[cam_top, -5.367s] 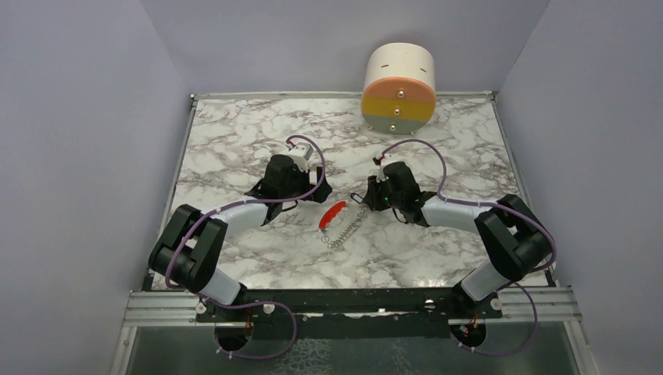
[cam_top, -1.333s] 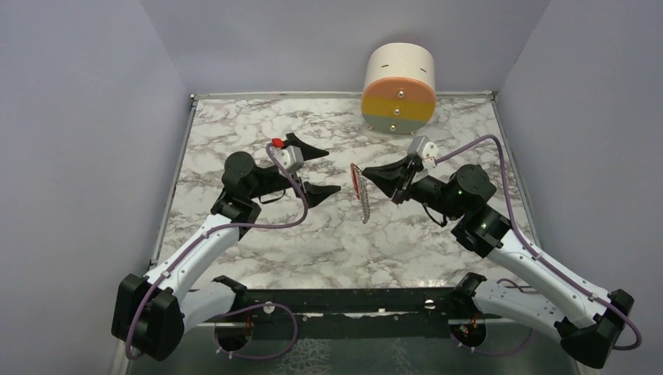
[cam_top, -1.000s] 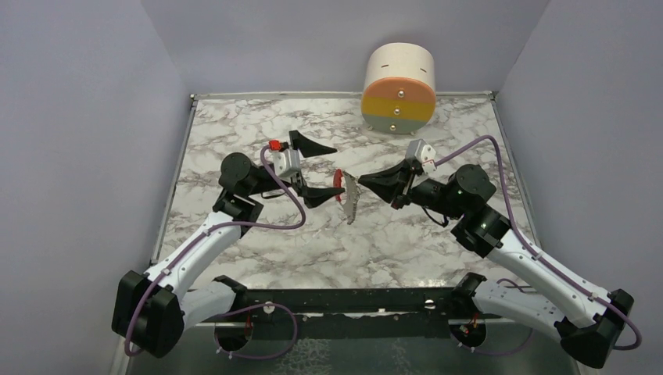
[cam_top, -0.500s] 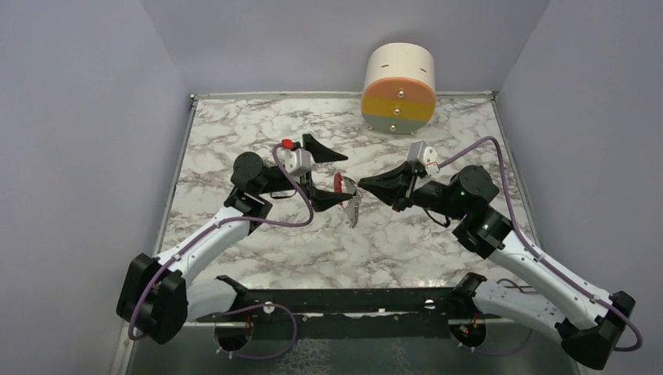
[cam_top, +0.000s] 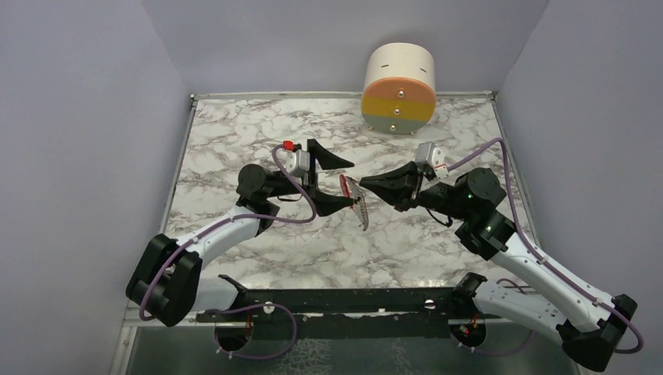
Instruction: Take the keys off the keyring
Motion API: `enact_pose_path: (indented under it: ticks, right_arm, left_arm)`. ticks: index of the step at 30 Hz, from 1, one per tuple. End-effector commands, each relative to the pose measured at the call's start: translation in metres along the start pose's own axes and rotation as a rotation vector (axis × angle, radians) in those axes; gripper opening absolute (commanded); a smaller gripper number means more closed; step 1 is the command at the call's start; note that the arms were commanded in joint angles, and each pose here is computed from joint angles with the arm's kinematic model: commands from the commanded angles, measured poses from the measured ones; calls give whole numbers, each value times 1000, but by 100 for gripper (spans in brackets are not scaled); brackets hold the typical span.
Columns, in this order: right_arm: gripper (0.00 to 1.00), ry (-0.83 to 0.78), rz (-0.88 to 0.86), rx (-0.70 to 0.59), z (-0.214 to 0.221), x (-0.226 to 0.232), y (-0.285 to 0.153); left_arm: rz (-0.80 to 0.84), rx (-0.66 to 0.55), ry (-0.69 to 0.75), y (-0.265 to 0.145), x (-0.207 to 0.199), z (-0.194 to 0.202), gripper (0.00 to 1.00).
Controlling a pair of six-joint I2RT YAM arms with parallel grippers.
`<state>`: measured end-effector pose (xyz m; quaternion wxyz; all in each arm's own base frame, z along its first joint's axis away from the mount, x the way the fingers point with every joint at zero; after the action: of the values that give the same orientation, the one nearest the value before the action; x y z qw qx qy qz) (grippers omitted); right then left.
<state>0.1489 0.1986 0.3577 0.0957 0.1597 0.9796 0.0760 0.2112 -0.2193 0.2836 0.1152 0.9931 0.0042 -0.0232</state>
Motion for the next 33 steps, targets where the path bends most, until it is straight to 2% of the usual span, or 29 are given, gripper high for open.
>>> enact_pose_path:
  ticks: [1, 5, 10, 13, 15, 18, 21, 24, 29, 33]
  right_arm:
    - [1, -23, -18, -76, -17, 2, 1]
    - [1, -26, -26, -88, -19, 3, 1]
    - [1, -27, -36, -92, -21, 4, 1]
    - [1, -28, -33, -86, -21, 4, 0]
    - [1, -26, -33, -83, -21, 4, 0]
    - [1, -26, -27, -80, -20, 3, 0]
    - [1, -29, -17, -77, -20, 2, 0]
    - [1, -30, -13, -73, -19, 2, 0]
    - [1, -32, -11, -75, -20, 0, 2]
    - [1, -36, -16, -88, -24, 1, 1]
  left_arm:
    - [88, -157, 34, 4, -13, -21, 99]
    - [241, -183, 7, 7, -22, -23, 99]
    - [245, -161, -103, 14, -13, -22, 99]
    - [274, -101, -114, 18, -10, -27, 99]
    - [279, -102, -91, 18, -11, -32, 99]
    - [216, -110, -53, 16, -10, -32, 99]
    - [56, -90, -44, 12, -2, -25, 99]
    - [-36, -46, 3, 6, 0, -23, 99]
    - [-111, 21, -6, 1, 3, -18, 92]
    - [-108, 57, -46, 0, 6, -7, 86]
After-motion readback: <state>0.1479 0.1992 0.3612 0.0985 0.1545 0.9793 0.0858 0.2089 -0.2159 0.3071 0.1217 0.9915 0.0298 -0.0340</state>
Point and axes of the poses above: each gripper's point midway between its finger pads, its own y axis out along the fingers, its own x axis along the line the jaws close on, z = x × y, the point moved 9 cm from there along -y, back along the fingers, and after that the axes turned 4 degrees about -y, right-handed, at the moved point
